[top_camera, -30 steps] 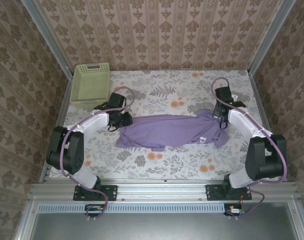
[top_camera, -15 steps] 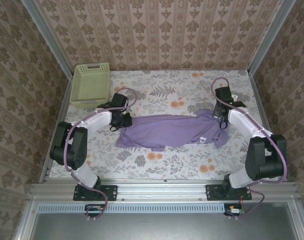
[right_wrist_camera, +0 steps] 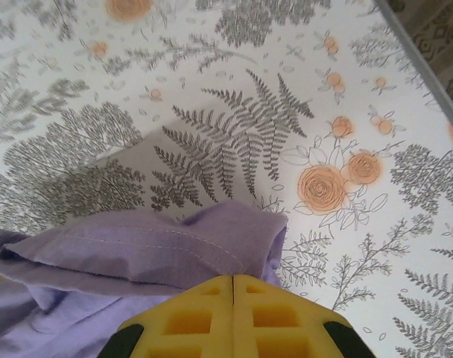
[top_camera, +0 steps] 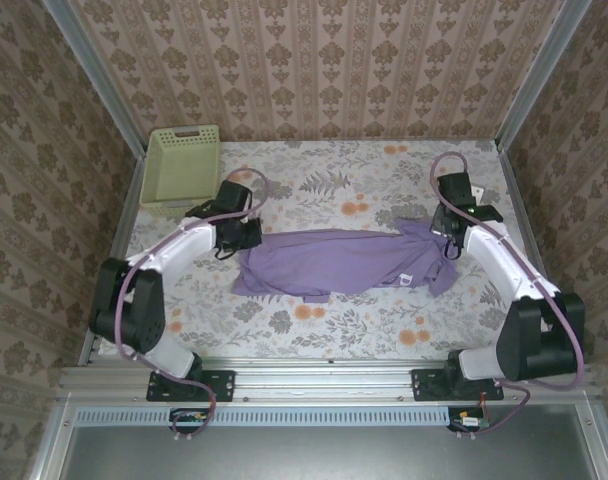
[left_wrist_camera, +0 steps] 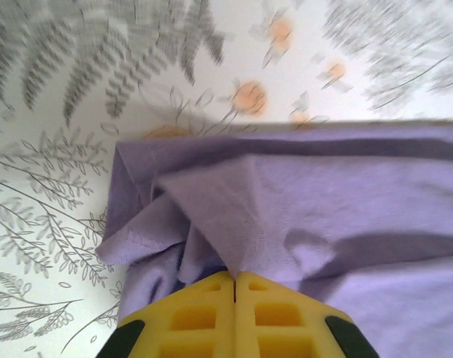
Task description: Fold the inside-out t-shirt
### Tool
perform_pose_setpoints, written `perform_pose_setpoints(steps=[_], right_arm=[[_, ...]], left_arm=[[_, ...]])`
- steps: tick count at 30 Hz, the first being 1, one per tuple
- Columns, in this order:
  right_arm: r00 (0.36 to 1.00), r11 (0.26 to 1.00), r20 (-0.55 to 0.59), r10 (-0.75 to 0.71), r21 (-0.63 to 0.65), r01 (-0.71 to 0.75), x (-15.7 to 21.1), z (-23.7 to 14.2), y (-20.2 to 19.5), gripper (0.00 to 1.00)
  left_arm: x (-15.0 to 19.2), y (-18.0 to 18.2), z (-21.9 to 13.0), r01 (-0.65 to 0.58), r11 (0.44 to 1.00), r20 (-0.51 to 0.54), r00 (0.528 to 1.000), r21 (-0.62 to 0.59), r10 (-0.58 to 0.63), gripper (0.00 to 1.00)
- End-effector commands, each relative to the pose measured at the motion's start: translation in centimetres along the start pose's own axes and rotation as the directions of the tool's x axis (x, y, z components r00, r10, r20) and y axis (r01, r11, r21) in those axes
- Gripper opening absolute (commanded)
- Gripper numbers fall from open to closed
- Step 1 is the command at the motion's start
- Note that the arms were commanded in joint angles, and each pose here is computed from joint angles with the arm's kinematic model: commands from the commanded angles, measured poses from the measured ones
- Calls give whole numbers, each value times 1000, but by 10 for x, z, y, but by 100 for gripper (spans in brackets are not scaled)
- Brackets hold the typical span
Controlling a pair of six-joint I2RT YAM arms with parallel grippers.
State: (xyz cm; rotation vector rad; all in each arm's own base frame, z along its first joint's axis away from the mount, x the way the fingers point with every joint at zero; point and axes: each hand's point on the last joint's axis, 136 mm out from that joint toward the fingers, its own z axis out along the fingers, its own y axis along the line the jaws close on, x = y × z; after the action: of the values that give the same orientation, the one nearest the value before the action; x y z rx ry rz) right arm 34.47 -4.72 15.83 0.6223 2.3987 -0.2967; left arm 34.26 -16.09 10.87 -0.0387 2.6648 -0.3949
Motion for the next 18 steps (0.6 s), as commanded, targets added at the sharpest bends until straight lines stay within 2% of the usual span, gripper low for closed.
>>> perform_pose_setpoints(steps=[1, 11, 16, 18], right_arm=[[997, 1000, 77, 19, 15, -20, -24, -31, -15, 0], [968, 994, 226, 109, -38, -103, -65, -103, -42, 0], [914, 979, 356, 194, -125, -159, -99, -171, -60, 0], [873, 968, 427, 235, -180, -172, -114, -212, -69, 0]], left_arm=[[-30, -15, -47, -31, 997, 131, 991, 71, 22, 0], [-58, -13, -128, -9, 979, 308, 950, 205, -56, 0], [-79, -8, -192, -13, 967, 439, 892, 256, -104, 0], [-90, -8, -228, -28, 957, 513, 848, 288, -130, 0]])
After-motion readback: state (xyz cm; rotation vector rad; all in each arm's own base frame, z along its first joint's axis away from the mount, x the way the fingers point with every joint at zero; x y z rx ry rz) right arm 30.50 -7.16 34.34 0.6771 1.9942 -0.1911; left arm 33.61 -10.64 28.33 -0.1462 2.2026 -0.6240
